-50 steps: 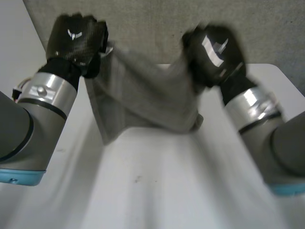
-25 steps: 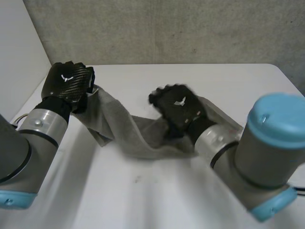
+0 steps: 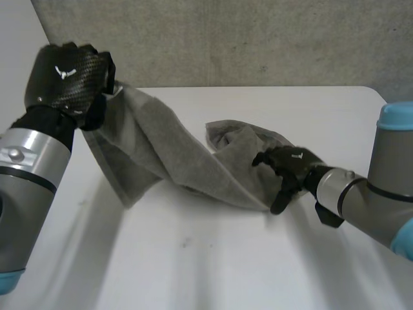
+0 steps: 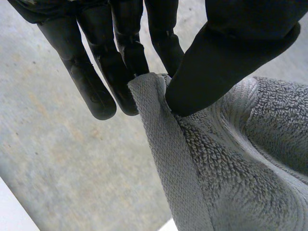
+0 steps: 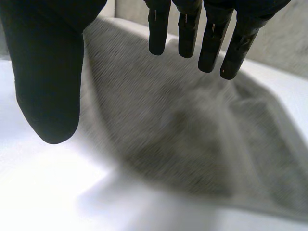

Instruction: Fold the towel.

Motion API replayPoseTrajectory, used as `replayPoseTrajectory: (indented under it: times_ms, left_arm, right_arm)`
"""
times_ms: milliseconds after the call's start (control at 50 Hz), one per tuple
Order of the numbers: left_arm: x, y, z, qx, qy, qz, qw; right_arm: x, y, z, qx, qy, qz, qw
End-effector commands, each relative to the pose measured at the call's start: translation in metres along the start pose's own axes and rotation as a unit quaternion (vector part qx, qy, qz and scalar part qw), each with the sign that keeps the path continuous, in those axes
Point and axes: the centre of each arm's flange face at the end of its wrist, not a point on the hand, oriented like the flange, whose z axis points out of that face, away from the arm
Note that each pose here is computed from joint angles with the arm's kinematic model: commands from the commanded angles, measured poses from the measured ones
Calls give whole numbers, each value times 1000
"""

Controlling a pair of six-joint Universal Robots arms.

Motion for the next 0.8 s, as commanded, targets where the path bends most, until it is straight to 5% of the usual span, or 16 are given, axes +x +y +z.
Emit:
replayPoseTrajectory:
  times_ms: [20, 480, 700, 800]
  left_arm:
    - [1, -27, 0, 39, 3, -14, 999]
    - [0, -52, -10, 75, 1, -38, 996]
    - [-12, -36, -5, 54, -18, -30, 998]
    - [-20, -11, -2, 18, -32, -22, 999]
  right_arm:
    - [-8, 21, 3, -8, -23, 58, 998]
    - [22, 48, 75, 56, 77, 108, 990]
    - [46, -63, 10, 212, 116, 41, 970]
    - [56, -111, -42, 236, 166, -140, 947]
